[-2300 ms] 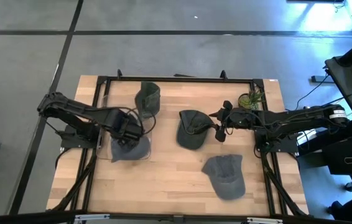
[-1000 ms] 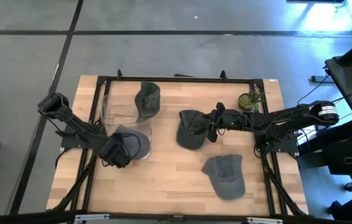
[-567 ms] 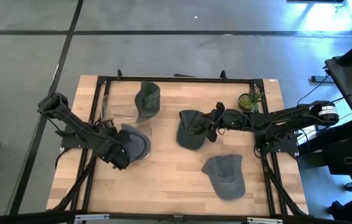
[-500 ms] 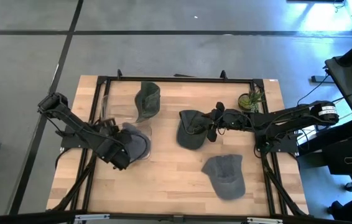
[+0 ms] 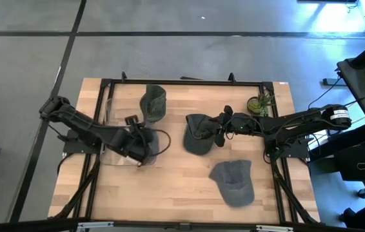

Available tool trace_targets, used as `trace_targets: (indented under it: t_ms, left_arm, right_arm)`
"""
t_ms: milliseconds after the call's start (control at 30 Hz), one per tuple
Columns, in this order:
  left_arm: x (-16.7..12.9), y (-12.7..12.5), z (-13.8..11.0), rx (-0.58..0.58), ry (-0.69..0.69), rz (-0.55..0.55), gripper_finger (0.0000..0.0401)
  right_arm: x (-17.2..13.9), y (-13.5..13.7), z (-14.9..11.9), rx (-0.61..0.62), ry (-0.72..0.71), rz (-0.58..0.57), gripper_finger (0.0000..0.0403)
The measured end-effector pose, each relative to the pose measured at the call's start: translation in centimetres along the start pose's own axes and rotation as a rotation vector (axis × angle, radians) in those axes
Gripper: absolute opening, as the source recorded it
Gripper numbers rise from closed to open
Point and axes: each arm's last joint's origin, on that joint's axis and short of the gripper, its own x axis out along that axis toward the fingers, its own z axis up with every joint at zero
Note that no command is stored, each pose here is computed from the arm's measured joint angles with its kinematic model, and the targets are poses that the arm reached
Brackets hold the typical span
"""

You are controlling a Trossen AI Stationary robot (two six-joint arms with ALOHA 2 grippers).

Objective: Pick & Place hat
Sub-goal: Put the left gray cap into the bottom transparent bin

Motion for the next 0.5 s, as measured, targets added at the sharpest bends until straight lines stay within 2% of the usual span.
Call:
trace_targets:
  t_ms: [233,500]
  left_arm:
    - [1.0,0.1,2.5,0.052,-0.130,-0.058,0.0173]
    - [1.3,0.6,2.7,0.078,-0.098,-0.108,0.0169]
  right_arm:
    - [0.0,0.0,0.0,0.000,0.000,0.000,0.0211]
    - [0.0,0.0,0.0,-0.002,0.002,0.001,0.0211]
